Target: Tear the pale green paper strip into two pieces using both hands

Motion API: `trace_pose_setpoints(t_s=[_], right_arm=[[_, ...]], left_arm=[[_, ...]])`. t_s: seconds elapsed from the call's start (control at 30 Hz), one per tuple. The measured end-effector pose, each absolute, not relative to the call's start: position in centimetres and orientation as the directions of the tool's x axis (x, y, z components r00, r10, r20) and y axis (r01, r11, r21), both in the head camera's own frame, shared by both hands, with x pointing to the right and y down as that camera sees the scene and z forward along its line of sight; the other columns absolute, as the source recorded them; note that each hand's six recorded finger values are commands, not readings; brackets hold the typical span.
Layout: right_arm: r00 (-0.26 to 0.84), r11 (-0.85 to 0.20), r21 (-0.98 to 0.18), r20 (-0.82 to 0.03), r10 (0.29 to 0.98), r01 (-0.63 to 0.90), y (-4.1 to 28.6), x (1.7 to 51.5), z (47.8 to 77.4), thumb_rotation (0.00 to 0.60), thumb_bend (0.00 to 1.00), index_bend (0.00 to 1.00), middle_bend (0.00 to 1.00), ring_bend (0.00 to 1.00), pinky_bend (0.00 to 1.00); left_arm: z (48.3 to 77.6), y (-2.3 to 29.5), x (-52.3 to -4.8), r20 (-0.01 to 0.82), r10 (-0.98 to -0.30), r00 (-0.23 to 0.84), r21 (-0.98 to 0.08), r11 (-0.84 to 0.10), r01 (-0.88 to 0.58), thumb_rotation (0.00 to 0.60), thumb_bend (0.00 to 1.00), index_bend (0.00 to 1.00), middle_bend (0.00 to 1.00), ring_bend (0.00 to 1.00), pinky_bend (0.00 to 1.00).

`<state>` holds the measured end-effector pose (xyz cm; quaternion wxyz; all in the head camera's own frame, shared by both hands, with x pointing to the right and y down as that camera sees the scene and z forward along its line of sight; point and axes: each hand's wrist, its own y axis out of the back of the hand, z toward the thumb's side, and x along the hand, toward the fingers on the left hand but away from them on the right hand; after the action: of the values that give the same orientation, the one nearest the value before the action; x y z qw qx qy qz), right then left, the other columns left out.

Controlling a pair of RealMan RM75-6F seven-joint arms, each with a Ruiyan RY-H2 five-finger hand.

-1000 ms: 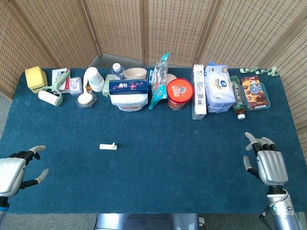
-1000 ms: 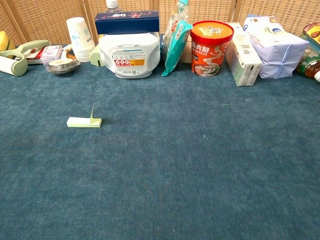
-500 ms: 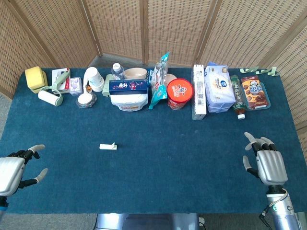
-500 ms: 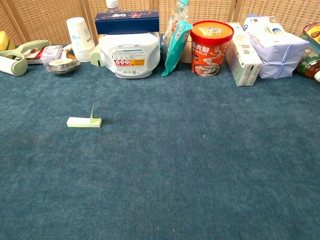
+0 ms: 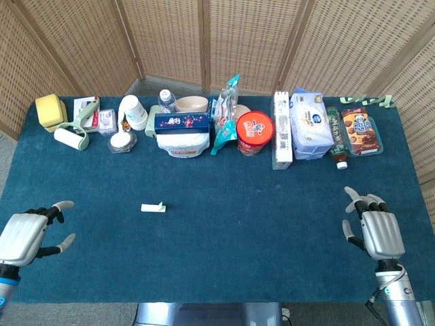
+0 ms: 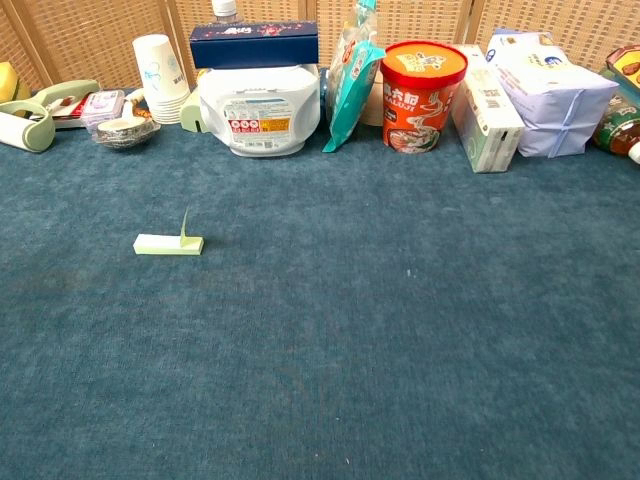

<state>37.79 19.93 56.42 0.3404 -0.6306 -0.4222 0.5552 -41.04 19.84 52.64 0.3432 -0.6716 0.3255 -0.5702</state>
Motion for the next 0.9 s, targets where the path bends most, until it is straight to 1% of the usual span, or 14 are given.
trace_pose_setpoints(t_s=[0.07, 0.13, 0.17, 0.2, 0.27, 0.37, 0.4, 0.43, 0.47, 0.53, 0.57, 0.7, 0.9], right_arm=[[0.025, -0.414, -0.897, -0.415, 0.909, 0.155, 19.9, 37.8, 56.5, 0.600, 0.48, 0.12, 0.47, 0.25, 0.19], [0.025, -0.416, -0.896, -0.418, 0.908, 0.154, 19.9, 37.8, 56.5, 0.600, 0.48, 0.12, 0.48, 0.25, 0.19], [0.025, -0.417, -0.896, -0.418, 0.908, 0.154, 19.9, 37.8, 56.5, 0.600, 0.48, 0.12, 0.48, 0.25, 0.19], [0.026, -0.417, -0.896, -0.418, 0.908, 0.154, 19.9, 37.7, 56.6, 0.600, 0.48, 0.12, 0.48, 0.25, 0.19], [0.025, -0.416, -0.896, -0.418, 0.908, 0.153, 19.8, 37.8, 56.6, 0.600, 0.48, 0.12, 0.48, 0.25, 0.19], [0.020, -0.417, -0.896, -0.419, 0.908, 0.152, 19.8, 37.9, 56.6, 0.600, 0.48, 0.12, 0.48, 0.25, 0.19], [0.018, -0.418, -0.896, -0.421, 0.907, 0.152, 19.8, 37.9, 56.7, 0.600, 0.48, 0.12, 0.48, 0.25, 0.19], [0.017, -0.419, -0.896, -0.421, 0.907, 0.151, 19.8, 37.9, 56.7, 0.600, 0.48, 0.12, 0.48, 0.25, 0.19], [0.016, -0.419, -0.895, -0.422, 0.907, 0.151, 19.7, 38.0, 56.7, 0.600, 0.48, 0.12, 0.48, 0.25, 0.19], [0.014, -0.420, -0.895, -0.423, 0.906, 0.151, 19.7, 38.0, 56.8, 0.600, 0.48, 0.12, 0.48, 0.25, 0.19], [0.014, -0.421, -0.894, -0.424, 0.906, 0.152, 19.7, 38.0, 56.9, 0.600, 0.48, 0.12, 0.48, 0.25, 0.19], [0.012, -0.420, -0.894, -0.423, 0.906, 0.154, 19.5, 38.0, 57.0, 0.600, 0.48, 0.12, 0.48, 0.25, 0.19], [0.012, -0.415, -0.897, -0.418, 0.908, 0.155, 19.3, 38.1, 57.0, 0.600, 0.48, 0.12, 0.48, 0.25, 0.19]], left_arm=[[53.3, 19.1, -40.7, 0.552, -0.820, 0.153, -0.827, -0.562, -0.026, 0.472, 0.26, 0.28, 0.80, 0.78, 0.72], [54.0, 18.2, -40.3, 0.557, -0.813, 0.170, -0.824, -0.567, -0.010, 0.472, 0.26, 0.29, 0.92, 0.89, 0.79], [54.3, 17.8, -40.0, 0.559, -0.810, 0.179, -0.822, -0.569, -0.005, 0.468, 0.26, 0.29, 0.97, 0.93, 0.83], [54.6, 17.3, -39.8, 0.560, -0.807, 0.188, -0.821, -0.570, -0.001, 0.466, 0.26, 0.29, 0.99, 0.95, 0.85], [55.4, 16.4, -39.2, 0.563, -0.800, 0.210, -0.818, -0.574, 0.006, 0.439, 0.24, 0.30, 1.00, 0.99, 0.90], [56.7, 15.1, -38.4, 0.568, -0.787, 0.242, -0.814, -0.580, 0.027, 0.402, 0.23, 0.31, 1.00, 1.00, 0.93], [56.9, 15.0, -38.2, 0.571, -0.783, 0.248, -0.812, -0.583, 0.032, 0.412, 0.23, 0.31, 1.00, 1.00, 0.94], [57.4, 14.6, -37.9, 0.577, -0.774, 0.260, -0.808, -0.588, 0.044, 0.455, 0.23, 0.31, 1.00, 1.00, 0.96], [57.8, 14.4, -37.6, 0.583, -0.766, 0.270, -0.804, -0.593, 0.054, 0.514, 0.23, 0.31, 1.00, 1.00, 0.97], [58.7, 13.9, -36.9, 0.599, -0.746, 0.292, -0.792, -0.606, 0.075, 0.590, 0.23, 0.32, 1.00, 1.00, 0.99], [59.1, 13.7, -36.6, 0.606, -0.737, 0.300, -0.786, -0.613, 0.082, 0.600, 0.23, 0.33, 1.00, 1.00, 1.00], [60.5, 13.2, -35.1, 0.630, -0.705, 0.327, -0.766, -0.633, 0.110, 0.600, 0.24, 0.37, 1.00, 1.00, 1.00], [62.3, 12.9, -33.7, 0.655, -0.680, 0.330, -0.745, -0.654, 0.132, 0.600, 0.24, 0.37, 1.00, 1.00, 1.00]])
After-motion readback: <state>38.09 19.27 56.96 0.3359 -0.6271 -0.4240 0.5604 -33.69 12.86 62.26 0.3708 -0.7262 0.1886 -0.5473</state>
